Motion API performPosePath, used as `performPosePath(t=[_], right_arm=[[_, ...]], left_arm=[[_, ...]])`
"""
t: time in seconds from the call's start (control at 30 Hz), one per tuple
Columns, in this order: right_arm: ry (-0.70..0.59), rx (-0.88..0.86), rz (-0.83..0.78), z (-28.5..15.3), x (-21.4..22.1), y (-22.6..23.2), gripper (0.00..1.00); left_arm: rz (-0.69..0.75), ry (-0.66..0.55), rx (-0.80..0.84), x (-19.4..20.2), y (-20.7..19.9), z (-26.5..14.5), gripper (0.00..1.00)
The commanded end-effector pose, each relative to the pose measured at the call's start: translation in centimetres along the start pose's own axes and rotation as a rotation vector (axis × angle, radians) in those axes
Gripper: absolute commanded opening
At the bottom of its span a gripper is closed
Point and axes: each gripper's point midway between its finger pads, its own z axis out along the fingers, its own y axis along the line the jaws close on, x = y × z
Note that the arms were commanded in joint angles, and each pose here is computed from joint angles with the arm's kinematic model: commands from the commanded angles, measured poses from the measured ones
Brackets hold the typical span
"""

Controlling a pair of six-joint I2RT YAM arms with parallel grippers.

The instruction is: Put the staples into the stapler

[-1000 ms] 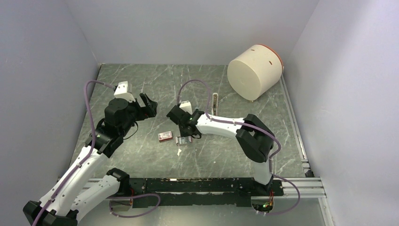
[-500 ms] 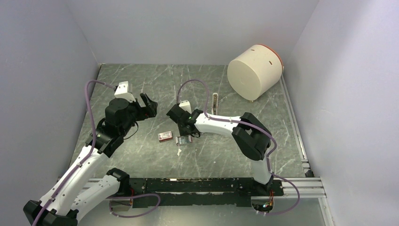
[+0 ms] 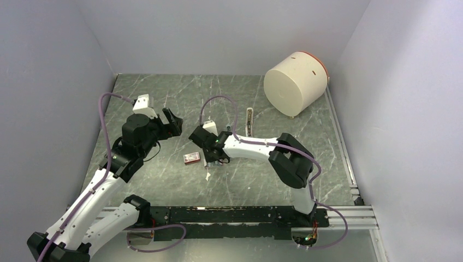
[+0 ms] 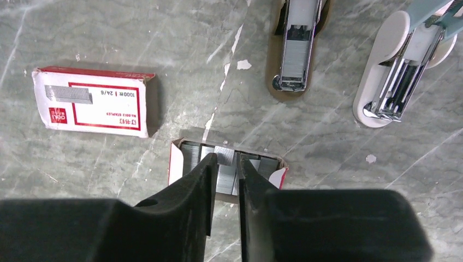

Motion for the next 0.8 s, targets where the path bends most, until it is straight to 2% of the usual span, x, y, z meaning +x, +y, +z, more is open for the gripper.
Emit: performPosePath(t=[0.0, 0.23, 0.43, 0.77], right_arm=[[-0.009, -0.01, 0.012, -1.0, -0.3, 0.3, 0.26], [-0.006, -0.021, 0.013, -0.6, -0.1, 0.7, 0.28], [0.006, -0.032, 0.013, -0.2, 0.2, 1.0, 0.24], [0.023, -0.034, 0.018, 0.2, 0.8, 1.0, 0.28]], left_arm=[[-0.007, -0.001, 0.015, 0.1, -0.2, -0.1, 0.95], [-0.003, 0.0, 0.009, 0.1, 0.0, -0.1, 0.95], [-0.002, 0.0, 0.016, 0.1, -0.1, -0.1, 0.95], [-0.002, 0.002, 0.013, 0.1, -0.1, -0.1, 0.95]])
